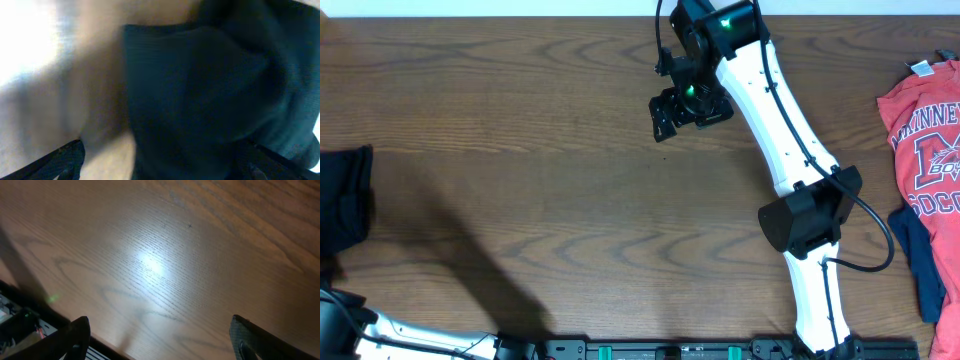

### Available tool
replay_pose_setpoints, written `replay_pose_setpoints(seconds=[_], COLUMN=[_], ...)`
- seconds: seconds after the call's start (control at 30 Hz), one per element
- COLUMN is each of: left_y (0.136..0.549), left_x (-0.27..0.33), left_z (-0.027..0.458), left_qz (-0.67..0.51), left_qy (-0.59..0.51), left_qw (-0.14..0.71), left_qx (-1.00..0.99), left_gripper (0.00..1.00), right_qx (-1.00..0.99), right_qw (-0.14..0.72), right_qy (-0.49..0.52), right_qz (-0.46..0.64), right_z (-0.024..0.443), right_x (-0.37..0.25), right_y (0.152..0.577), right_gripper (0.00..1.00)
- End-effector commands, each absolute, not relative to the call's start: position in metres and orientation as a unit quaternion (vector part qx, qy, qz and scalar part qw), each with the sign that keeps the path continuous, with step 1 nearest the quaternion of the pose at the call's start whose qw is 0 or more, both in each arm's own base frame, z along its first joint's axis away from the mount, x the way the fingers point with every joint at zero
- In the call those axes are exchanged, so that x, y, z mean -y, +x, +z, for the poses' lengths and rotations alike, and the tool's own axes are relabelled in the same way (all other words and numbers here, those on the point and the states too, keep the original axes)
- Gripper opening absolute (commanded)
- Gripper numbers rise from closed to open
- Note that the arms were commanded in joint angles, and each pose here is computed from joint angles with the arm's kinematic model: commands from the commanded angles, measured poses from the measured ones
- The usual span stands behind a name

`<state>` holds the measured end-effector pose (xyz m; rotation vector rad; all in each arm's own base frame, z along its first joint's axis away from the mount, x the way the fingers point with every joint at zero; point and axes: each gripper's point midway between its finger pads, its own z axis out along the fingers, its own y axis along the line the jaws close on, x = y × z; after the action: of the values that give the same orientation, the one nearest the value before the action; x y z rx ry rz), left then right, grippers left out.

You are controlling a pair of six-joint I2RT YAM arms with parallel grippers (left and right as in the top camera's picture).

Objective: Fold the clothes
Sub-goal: 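Lower the bundle at the left edge and open the left gripper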

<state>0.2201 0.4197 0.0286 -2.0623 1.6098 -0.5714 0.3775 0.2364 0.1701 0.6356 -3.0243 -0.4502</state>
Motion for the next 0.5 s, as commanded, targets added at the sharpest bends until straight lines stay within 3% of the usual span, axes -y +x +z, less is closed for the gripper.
replay_pose_setpoints(seconds=[0.0, 0.47], left_y=[0.241, 0.244], left_x=[-0.414, -0.414], left_z=[0.048, 0.096], left_qz=[-0.219, -0.194], left_qy=[-0.724, -0.747], left_qw=[0.250, 0.275], left_qx=[-0.605, -0.574], left_gripper=[0.98, 0.98], right_qx=[0.966, 0.965], right_qw=[0.007, 0.009], right_qy=[0.210, 0.210], right_qz=[-0.151, -0.154], right_z=[0.172, 0.173], right_x=[-0.245, -0.247], right_y=[0.374, 0.373], right_gripper=[0.88, 0.99])
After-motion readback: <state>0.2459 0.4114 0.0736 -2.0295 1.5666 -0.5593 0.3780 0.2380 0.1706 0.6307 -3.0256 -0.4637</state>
